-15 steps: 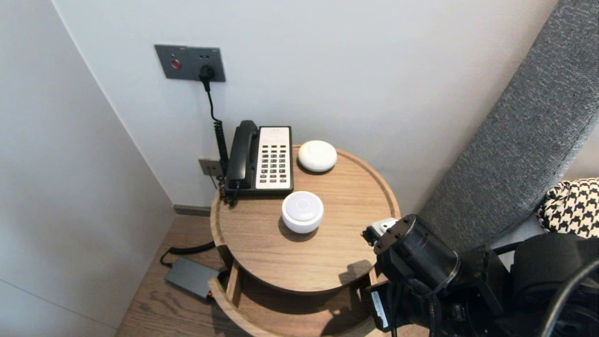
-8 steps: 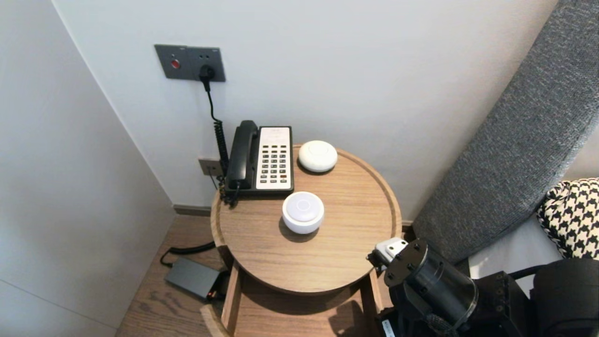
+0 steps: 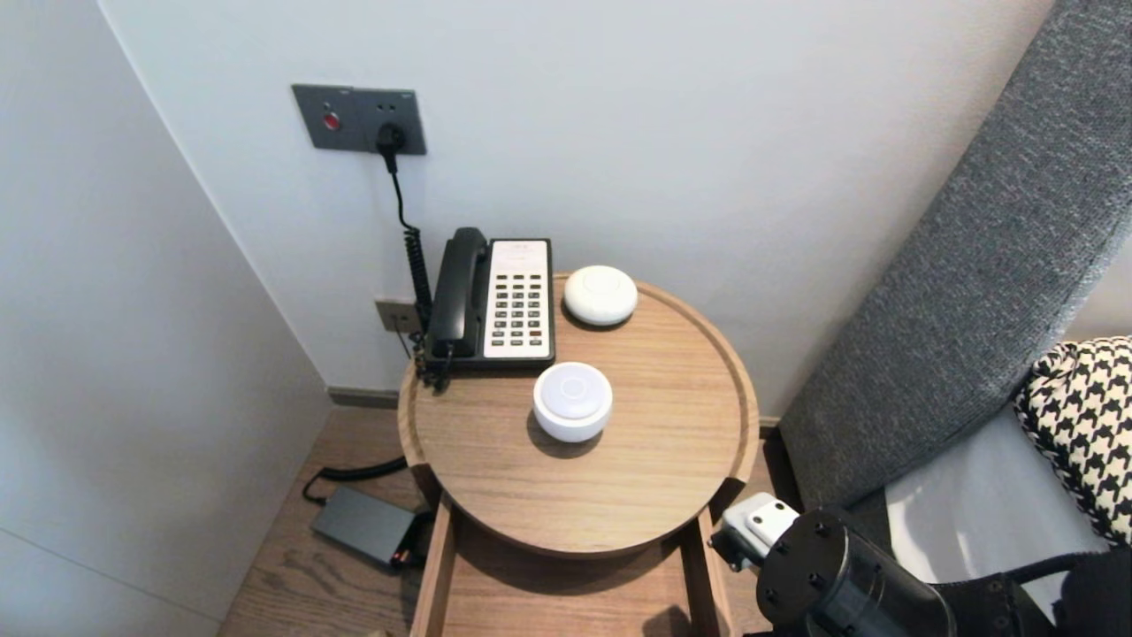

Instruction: Open the nightstand drawer

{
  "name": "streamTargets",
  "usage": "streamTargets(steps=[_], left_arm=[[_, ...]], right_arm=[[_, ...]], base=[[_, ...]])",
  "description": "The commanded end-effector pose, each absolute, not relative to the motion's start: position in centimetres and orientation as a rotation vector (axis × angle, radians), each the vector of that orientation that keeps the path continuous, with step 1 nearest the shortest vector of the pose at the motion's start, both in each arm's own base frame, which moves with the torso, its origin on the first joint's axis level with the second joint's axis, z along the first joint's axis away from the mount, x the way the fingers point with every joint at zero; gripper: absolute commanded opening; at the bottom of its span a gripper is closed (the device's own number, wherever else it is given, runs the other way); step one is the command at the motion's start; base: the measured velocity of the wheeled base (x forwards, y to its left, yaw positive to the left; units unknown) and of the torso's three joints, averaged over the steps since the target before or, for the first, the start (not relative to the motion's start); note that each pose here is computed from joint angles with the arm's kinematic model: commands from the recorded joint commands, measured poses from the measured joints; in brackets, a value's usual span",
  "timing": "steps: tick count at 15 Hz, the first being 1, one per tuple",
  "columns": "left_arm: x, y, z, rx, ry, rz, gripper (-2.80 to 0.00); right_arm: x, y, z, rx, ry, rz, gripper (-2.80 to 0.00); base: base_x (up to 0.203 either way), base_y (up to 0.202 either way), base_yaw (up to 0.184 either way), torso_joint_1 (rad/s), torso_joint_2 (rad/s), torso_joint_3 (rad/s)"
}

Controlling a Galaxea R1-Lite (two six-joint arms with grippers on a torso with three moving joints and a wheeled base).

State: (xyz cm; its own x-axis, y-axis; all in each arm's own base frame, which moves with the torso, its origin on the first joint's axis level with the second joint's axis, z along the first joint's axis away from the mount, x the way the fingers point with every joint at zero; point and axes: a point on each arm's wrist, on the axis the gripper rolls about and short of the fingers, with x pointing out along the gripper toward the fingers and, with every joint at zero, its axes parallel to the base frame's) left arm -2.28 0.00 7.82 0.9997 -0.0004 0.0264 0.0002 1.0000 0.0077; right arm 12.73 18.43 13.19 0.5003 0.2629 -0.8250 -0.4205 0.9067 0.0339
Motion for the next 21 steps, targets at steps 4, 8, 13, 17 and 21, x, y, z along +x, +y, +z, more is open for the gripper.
streamTargets(steps=[4, 8, 13, 17, 21], left_arm=[[-2.2, 0.0, 7.5, 0.008, -0.015, 0.000, -2.80], [-2.2, 0.0, 7.5, 0.008, -0.015, 0.000, -2.80], [-2.2, 0.0, 7.5, 0.008, -0.015, 0.000, -2.80], [-2.2, 0.0, 7.5, 0.008, -0.015, 0.000, -2.80], [-2.2, 0.0, 7.5, 0.008, -0.015, 0.000, -2.80]], right_arm=[[11.2, 17.5, 13.2, -0.168, 0.982, 0.454, -2.80], [10.5, 17.3, 13.0, -0.179, 0.995, 0.485, -2.80], [10.6, 17.4, 13.2, -0.169, 0.990, 0.485, -2.80], [11.9, 16.9, 15.5, -0.086, 0.935, 0.450, -2.80], [14.2, 15.6, 20.5, -0.013, 0.900, 0.367, -2.80]], base=[[0.000, 0.000, 0.000, 0.000, 0.00, 0.000], [0.000, 0.000, 0.000, 0.000, 0.00, 0.000], [0.000, 0.000, 0.000, 0.000, 0.00, 0.000], [0.000, 0.000, 0.000, 0.000, 0.00, 0.000], [0.000, 0.000, 0.000, 0.000, 0.00, 0.000]])
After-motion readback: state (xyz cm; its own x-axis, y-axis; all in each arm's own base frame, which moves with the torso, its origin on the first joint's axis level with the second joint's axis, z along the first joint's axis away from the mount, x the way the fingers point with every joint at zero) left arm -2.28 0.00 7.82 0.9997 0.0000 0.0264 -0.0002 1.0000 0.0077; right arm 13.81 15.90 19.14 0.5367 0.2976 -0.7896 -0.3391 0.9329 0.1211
